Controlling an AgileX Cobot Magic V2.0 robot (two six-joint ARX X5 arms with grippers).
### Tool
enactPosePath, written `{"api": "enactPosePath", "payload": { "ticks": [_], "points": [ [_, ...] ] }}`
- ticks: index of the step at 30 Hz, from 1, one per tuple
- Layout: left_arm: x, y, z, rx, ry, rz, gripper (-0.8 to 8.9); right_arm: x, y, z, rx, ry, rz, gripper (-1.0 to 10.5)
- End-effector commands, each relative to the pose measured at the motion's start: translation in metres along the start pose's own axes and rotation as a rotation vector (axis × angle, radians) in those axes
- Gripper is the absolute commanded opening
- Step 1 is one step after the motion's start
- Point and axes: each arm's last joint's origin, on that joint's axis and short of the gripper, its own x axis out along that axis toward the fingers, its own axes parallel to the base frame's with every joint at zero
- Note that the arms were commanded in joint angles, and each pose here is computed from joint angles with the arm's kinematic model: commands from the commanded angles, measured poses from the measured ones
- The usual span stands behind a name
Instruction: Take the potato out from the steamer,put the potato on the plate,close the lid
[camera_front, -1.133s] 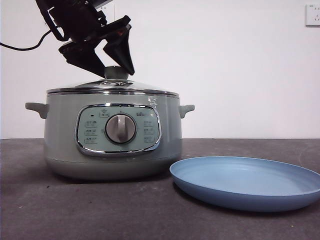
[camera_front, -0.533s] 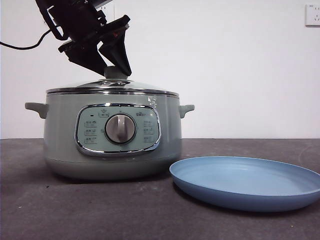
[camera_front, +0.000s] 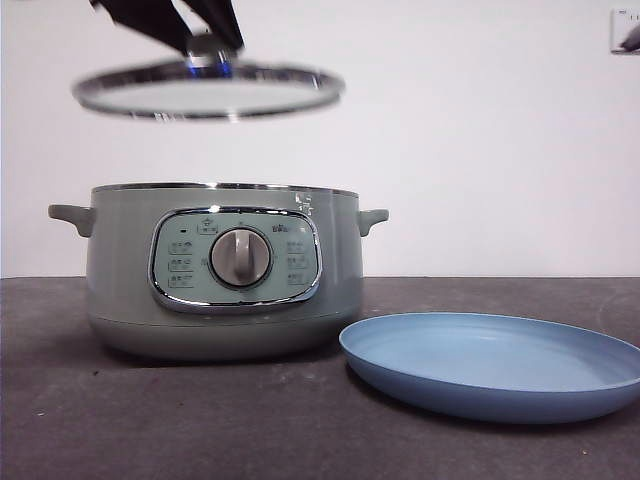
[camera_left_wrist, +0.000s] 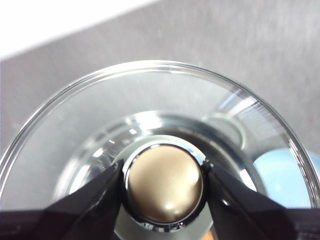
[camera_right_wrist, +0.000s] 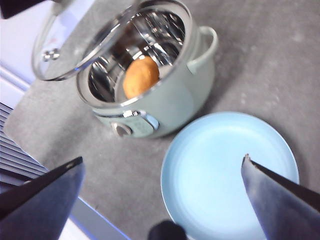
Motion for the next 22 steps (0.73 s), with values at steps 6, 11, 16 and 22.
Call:
{"api": "enactPosePath", "payload": {
  "ticks": [6, 11, 16, 22],
  "points": [
    [-0.119, 0.003, -0.004, -0.028, -0.126, 0.125, -0.08, 0.048, 0.02, 0.037, -0.058, 0.025, 0.129, 5.6],
    [-0.167, -0.006, -0.02, -0.037, -0.145, 0.185, -0.08, 0.085, 0.037, 0.063, -0.099, 0.087, 0.153, 5.6],
    [-0.203, -0.017, -0.038, -0.046, -0.16, 0.21, -0.08, 0.126, 0.056, 0.083, -0.153, 0.13, 0.142, 5.6],
    [-0.233, -0.026, -0.057, -0.071, -0.178, 0.234, -0.09, 0.18, 0.078, 0.098, -0.216, 0.168, 0.105, 5.6]
  ]
}}
